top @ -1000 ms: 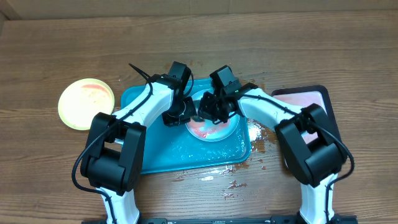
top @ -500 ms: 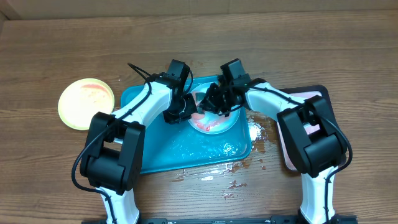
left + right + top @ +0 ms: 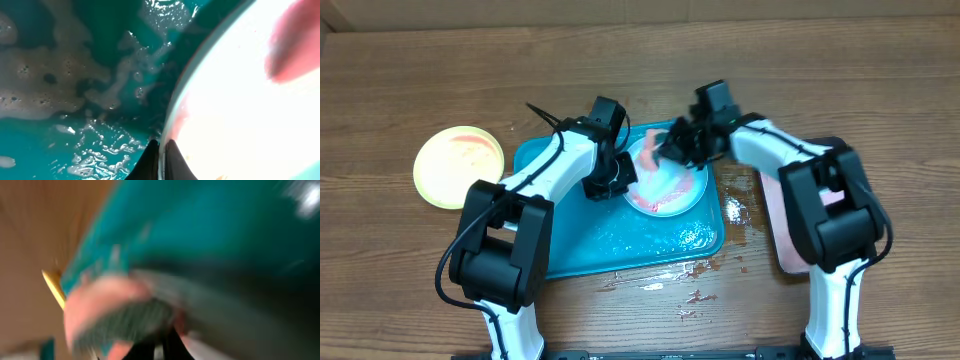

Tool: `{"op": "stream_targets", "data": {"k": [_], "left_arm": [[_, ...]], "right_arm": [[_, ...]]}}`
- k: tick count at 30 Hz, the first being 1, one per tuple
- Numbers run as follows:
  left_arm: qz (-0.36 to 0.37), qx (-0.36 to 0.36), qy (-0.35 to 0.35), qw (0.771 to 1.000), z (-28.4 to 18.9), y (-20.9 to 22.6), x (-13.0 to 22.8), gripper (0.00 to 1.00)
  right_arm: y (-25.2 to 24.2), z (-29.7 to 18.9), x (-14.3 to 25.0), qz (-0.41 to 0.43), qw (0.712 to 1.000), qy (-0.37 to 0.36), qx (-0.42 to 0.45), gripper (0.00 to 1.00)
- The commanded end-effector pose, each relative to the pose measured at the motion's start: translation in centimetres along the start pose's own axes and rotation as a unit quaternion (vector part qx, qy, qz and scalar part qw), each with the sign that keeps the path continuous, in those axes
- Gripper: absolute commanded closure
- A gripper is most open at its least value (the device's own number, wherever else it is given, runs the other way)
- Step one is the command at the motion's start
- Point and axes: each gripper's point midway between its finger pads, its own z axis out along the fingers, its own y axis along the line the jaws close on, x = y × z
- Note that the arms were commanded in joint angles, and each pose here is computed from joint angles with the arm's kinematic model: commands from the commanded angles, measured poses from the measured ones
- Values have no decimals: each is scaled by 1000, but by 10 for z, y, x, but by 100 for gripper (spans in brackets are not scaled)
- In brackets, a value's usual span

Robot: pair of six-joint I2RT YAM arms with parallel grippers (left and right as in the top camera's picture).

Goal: Clean dirty plates on tray and stack at the side
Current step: 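Scrub the white plate with the sponge while the left gripper holds it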

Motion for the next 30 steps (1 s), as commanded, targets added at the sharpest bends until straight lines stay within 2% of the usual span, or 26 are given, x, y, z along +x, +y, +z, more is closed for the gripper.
{"op": "stream_targets", "data": {"k": [1,9,13,15,22,26,30], "left_arm": [[-15,-76,30,997,22,40,16,96],[-14,-75,27,997,22,40,15,96],[-13,-75,27,997,22,40,15,96],[-12,-73,24,997,22,39,13,96],[-13,-71,23,997,22,38,12,96],[-18,-71,22,997,22,38,12,95],[-18,-70,23,997,22,37,12,96]], "right_arm": [[-34,-14,-64,2,993,-101,55,96],[-32,-10,-51,-78,990,-82,90,96],[-11,7,-17,-170,983,-24,60,96],[-1,20,14,-191,980,19,47,96],[8,27,54,-205,975,87,21,96],[-8,18,46,-176,980,88,44,96],[-47,-4,23,-125,982,59,125,96]]}}
